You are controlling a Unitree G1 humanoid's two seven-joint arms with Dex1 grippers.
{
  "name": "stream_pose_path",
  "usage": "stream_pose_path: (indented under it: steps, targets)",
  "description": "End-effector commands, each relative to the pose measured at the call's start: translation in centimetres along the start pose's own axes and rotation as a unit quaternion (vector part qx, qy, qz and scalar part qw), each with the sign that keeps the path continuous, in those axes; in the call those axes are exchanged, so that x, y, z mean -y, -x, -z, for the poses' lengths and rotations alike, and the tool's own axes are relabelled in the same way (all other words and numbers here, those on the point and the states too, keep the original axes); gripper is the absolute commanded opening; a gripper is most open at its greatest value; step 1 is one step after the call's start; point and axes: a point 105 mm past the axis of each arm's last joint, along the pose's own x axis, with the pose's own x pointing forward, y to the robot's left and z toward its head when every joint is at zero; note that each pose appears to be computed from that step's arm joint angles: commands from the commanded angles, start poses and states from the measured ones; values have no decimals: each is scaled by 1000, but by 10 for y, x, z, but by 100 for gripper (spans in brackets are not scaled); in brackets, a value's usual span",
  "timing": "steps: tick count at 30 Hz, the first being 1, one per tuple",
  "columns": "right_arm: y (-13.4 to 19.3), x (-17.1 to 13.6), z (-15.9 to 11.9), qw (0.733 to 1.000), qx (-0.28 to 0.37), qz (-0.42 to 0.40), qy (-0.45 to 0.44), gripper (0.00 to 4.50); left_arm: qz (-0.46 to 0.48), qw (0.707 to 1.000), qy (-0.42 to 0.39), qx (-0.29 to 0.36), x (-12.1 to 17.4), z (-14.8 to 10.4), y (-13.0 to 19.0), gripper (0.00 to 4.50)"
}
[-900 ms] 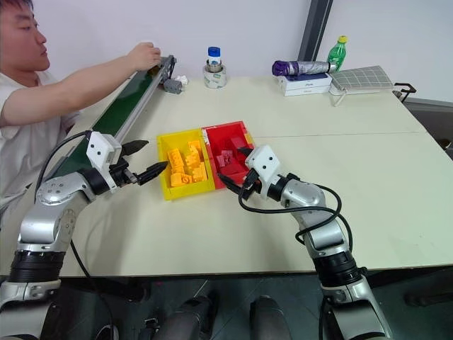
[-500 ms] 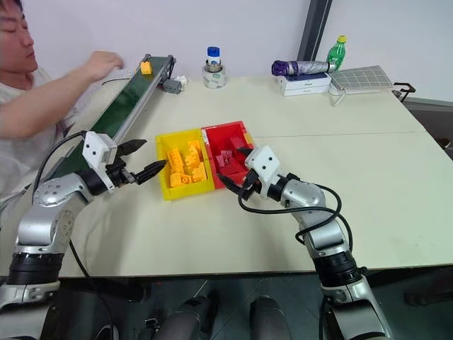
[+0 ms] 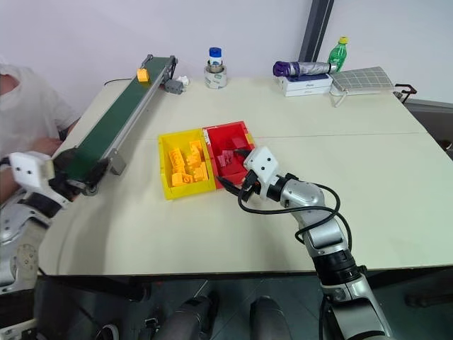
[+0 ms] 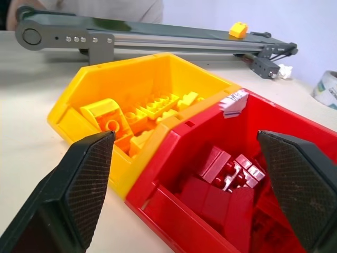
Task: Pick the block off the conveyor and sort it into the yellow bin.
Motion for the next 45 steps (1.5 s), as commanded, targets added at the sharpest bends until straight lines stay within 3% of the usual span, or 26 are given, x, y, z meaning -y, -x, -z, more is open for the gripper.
stream_pose_path:
  steps: [1, 15, 45]
  targets:
    - [-4, 0, -20, 999, 43, -11, 12, 450, -68, 998, -9, 10, -26, -6, 8, 444]
    - [-1, -6, -22, 998, 51, -32, 9, 450, -85, 996, -25, 5, -37, -4, 3, 444]
    - [-1, -7, -21, 998, 51, -26, 16, 450, -65, 997, -20, 24, -25, -20, -22, 444]
